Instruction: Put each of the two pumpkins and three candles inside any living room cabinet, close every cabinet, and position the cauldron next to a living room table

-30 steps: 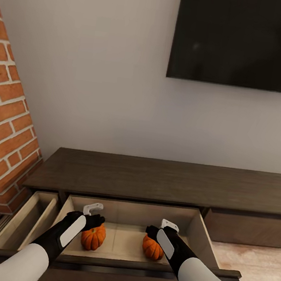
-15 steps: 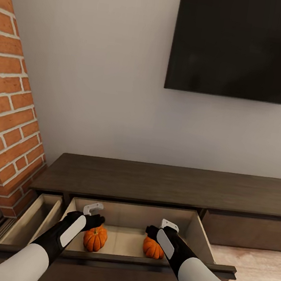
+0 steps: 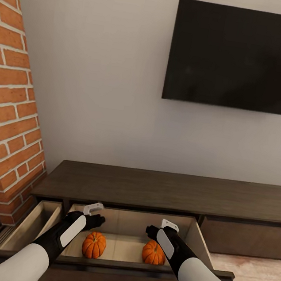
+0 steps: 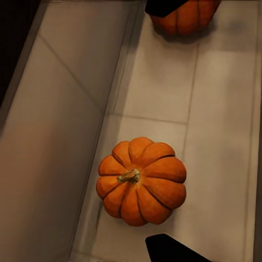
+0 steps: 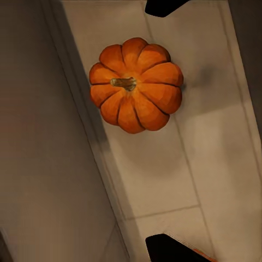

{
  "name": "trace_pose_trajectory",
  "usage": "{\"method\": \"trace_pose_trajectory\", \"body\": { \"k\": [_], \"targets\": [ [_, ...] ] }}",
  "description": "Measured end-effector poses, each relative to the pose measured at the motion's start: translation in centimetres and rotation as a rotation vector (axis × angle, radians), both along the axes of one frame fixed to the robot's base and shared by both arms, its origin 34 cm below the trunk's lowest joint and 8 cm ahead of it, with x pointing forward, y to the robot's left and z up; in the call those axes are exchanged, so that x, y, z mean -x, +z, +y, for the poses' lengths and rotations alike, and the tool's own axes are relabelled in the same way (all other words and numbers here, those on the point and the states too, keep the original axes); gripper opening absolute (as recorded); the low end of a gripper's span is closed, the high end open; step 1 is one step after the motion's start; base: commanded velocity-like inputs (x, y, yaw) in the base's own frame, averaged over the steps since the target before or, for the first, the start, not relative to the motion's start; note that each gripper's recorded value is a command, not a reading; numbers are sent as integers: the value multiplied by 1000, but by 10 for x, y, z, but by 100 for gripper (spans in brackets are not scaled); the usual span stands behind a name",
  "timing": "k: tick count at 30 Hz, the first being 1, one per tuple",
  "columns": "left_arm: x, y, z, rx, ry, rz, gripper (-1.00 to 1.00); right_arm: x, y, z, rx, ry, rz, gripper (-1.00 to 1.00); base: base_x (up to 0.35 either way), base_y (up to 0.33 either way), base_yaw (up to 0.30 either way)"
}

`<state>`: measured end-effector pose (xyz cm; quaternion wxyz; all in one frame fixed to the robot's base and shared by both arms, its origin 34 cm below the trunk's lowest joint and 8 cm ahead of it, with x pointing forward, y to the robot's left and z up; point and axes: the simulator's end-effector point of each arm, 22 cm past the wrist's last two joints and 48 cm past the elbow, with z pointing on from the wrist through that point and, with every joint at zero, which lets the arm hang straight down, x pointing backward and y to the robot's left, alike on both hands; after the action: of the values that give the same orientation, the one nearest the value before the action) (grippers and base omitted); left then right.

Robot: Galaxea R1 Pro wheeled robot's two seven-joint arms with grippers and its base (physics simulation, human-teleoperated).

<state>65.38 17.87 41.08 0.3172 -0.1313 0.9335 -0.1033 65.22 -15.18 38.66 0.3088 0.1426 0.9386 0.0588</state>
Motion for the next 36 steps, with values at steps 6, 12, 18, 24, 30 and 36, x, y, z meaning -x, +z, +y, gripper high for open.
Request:
{"method": "trace_pose_trajectory", "body": {
  "k": [6, 12, 18, 24, 30, 36],
  "targets": [
    [-2, 15, 0, 0, 0, -25, 100, -3, 15, 0, 0, 0, -24, 100, -73, 0, 0],
    [-4, 29, -1, 0, -2, -48, 100, -5, 29, 0, 0, 0, -48, 100, -181, 0, 0],
    [-6, 43, -1, -1, -3, -63, 100, -8, 43, 0, 0, 0, -63, 100, -240, 0, 0],
    [-10, 57, -1, -2, -3, -62, 100, -12, 57, 0, 0, 0, -63, 100, -99, 1, 0],
    [-14, 70, -1, -2, -3, -62, 100, -15, 70, 0, 0, 0, -62, 100, -298, 56, 0],
    [-17, 83, -1, -2, -3, -62, 100, -19, 83, 0, 0, 0, -62, 100, -327, 79, 0]
  ]
}}
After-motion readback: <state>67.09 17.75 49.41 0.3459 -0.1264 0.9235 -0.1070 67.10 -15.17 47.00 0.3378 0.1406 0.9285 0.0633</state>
